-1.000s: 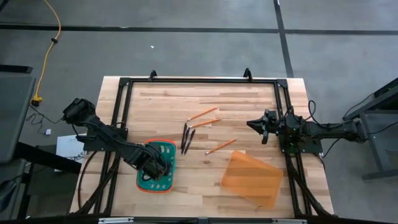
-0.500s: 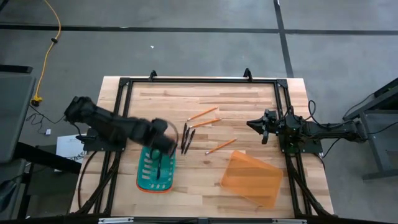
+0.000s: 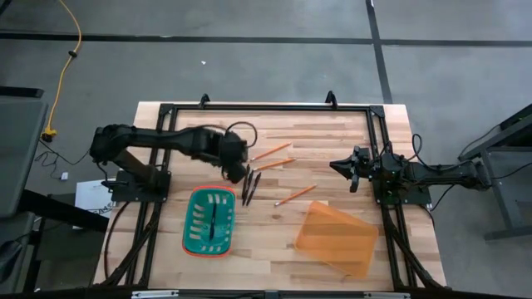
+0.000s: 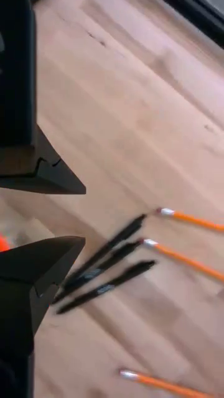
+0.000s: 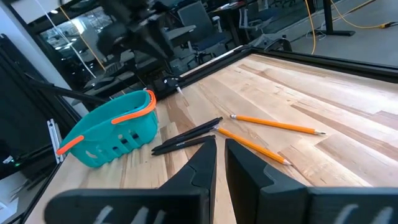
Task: Sort pens & pencils
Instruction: Put the black pen into the green bin
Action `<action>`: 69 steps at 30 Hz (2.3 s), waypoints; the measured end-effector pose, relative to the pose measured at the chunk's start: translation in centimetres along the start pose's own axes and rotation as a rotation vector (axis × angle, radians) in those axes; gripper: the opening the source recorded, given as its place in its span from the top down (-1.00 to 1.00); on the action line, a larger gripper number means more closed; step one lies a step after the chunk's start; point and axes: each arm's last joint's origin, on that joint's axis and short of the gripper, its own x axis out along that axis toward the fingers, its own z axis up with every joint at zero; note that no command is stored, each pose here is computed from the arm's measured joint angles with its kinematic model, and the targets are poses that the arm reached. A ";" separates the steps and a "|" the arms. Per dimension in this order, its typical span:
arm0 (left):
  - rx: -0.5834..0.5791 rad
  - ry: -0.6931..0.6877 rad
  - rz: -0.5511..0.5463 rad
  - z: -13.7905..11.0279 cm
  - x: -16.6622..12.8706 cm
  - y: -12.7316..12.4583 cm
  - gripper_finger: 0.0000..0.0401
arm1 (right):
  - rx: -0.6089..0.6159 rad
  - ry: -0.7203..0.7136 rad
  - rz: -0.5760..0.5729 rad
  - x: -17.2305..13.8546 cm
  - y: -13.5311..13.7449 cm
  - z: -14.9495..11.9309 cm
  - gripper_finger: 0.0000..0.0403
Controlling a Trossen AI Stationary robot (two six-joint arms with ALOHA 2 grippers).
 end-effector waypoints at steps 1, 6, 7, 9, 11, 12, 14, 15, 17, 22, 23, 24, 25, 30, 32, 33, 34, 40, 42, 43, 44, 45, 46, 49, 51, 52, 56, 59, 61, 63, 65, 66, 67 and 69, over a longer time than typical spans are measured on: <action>-0.022 0.021 -0.014 0.4 0.5 0.3 0.48 | 0.000 0.000 0.000 0.0 0.0 0.0 0.88; -0.052 0.137 -0.049 2.0 4.3 0.1 0.49 | -0.002 0.008 -0.004 0.0 0.0 -0.1 0.88; -0.040 0.143 -0.057 2.2 5.0 -0.2 0.49 | -0.002 0.011 -0.005 0.0 -0.1 -0.1 0.88; -0.007 0.172 -0.062 2.3 6.5 -0.9 0.49 | -0.003 0.016 -0.007 0.0 -0.1 -0.2 0.88; 0.021 0.188 -0.058 2.5 7.9 -1.4 0.49 | -0.004 0.021 -0.009 0.0 -0.1 -0.2 0.88; 0.037 0.207 -0.050 2.4 8.6 -1.7 0.49 | -0.005 0.025 -0.011 0.0 -0.1 -0.2 0.88; 0.060 0.239 -0.034 2.5 9.6 -2.1 0.49 | -0.006 0.031 -0.013 0.0 -0.1 -0.3 0.88; 0.074 0.264 -0.033 2.4 10.0 -2.2 0.49 | -0.007 0.034 -0.015 0.0 -0.1 -0.3 0.88; 0.118 0.294 -0.052 2.5 10.5 -2.6 0.49 | -0.007 0.038 -0.016 0.0 -0.2 -0.4 0.88; 0.195 0.277 -0.084 3.1 10.5 -3.6 0.49 | -0.011 0.060 -0.025 0.1 -0.2 -0.6 0.88; 0.191 0.263 -0.091 3.4 10.4 -3.7 0.49 | -0.012 0.061 -0.027 0.1 -0.2 -0.6 0.88; 0.186 0.258 -0.097 3.5 10.5 -3.8 0.50 | -0.012 0.062 -0.026 0.1 -0.2 -0.6 0.88; 0.173 0.250 -0.105 3.6 10.5 -3.8 0.50 | -0.012 0.063 -0.027 0.1 -0.2 -0.6 0.88; 0.141 0.248 -0.115 3.7 11.4 -4.2 0.50 | -0.012 0.065 -0.028 0.1 -0.3 -0.6 0.88; 0.142 0.288 -0.086 3.3 12.2 -4.2 0.50 | -0.012 0.066 -0.028 0.1 -0.2 -0.6 0.88; 0.144 0.292 -0.079 3.2 12.5 -4.3 0.50 | -0.012 0.065 -0.028 0.1 -0.2 -0.6 0.88; 0.142 0.294 -0.077 3.2 12.7 -4.4 0.50 | -0.012 0.066 -0.028 0.1 -0.2 -0.6 0.88; 0.146 0.329 -0.045 2.9 14.3 -4.7 0.50 | -0.013 0.067 -0.029 0.1 -0.3 -0.6 0.88; 0.149 0.335 -0.036 2.8 14.7 -4.7 0.50 | -0.013 0.068 -0.029 0.1 -0.3 -0.6 0.88; 0.150 0.341 -0.033 2.8 14.9 -4.7 0.50 | -0.013 0.068 -0.029 0.1 -0.3 -0.6 0.88; 0.151 0.347 -0.030 2.7 15.1 -4.8 0.50 | -0.013 0.068 -0.029 0.1 -0.3 -0.6 0.88; 0.151 0.349 -0.028 2.7 15.3 -4.8 0.49 | -0.013 0.068 -0.029 0.1 -0.3 -0.6 0.88; 0.152 0.350 -0.027 2.7 15.4 -4.8 0.49 | -0.013 0.068 -0.029 0.1 -0.3 -0.6 0.88; 0.153 0.352 -0.026 2.7 15.5 -4.8 0.49 | -0.013 0.068 -0.029 0.1 -0.3 -0.6 0.88; 0.154 0.350 -0.022 2.7 15.4 -4.8 0.49 | -0.013 0.068 -0.029 0.1 -0.3 -0.6 0.88; 0.156 0.353 -0.019 2.6 15.4 -4.8 0.49 | -0.013 0.068 -0.029 0.1 -0.3 -0.6 0.88; 0.156 0.352 -0.019 2.6 15.4 -4.8 0.49 | -0.013 0.068 -0.029 0.1 -0.3 -0.6 0.88; 0.154 0.343 -0.024 2.7 15.5 -4.9 0.49 | -0.013 0.068 -0.029 0.1 -0.3 -0.6 0.88; 0.153 0.338 -0.027 2.8 15.5 -4.9 0.49 | -0.013 0.068 -0.029 0.1 -0.3 -0.6 0.88; 0.154 0.339 -0.027 2.8 15.5 -4.9 0.49 | -0.013 0.068 -0.029 0.1 -0.3 -0.6 0.88; 0.154 0.339 -0.027 2.7 15.5 -4.9 0.49 | -0.013 0.068 -0.029 0.1 -0.3 -0.6 0.88; 0.155 0.340 -0.026 2.7 15.5 -4.9 0.49 | -0.013 0.068 -0.029 0.1 -0.3 -0.6 0.88; 0.155 0.345 -0.026 2.7 15.7 -4.9 0.49 | -0.013 0.068 -0.029 0.1 -0.3 -0.6 0.88; 0.157 0.355 -0.022 2.6 15.8 -4.9 0.49 | -0.013 0.068 -0.029 0.1 -0.3 -0.6 0.88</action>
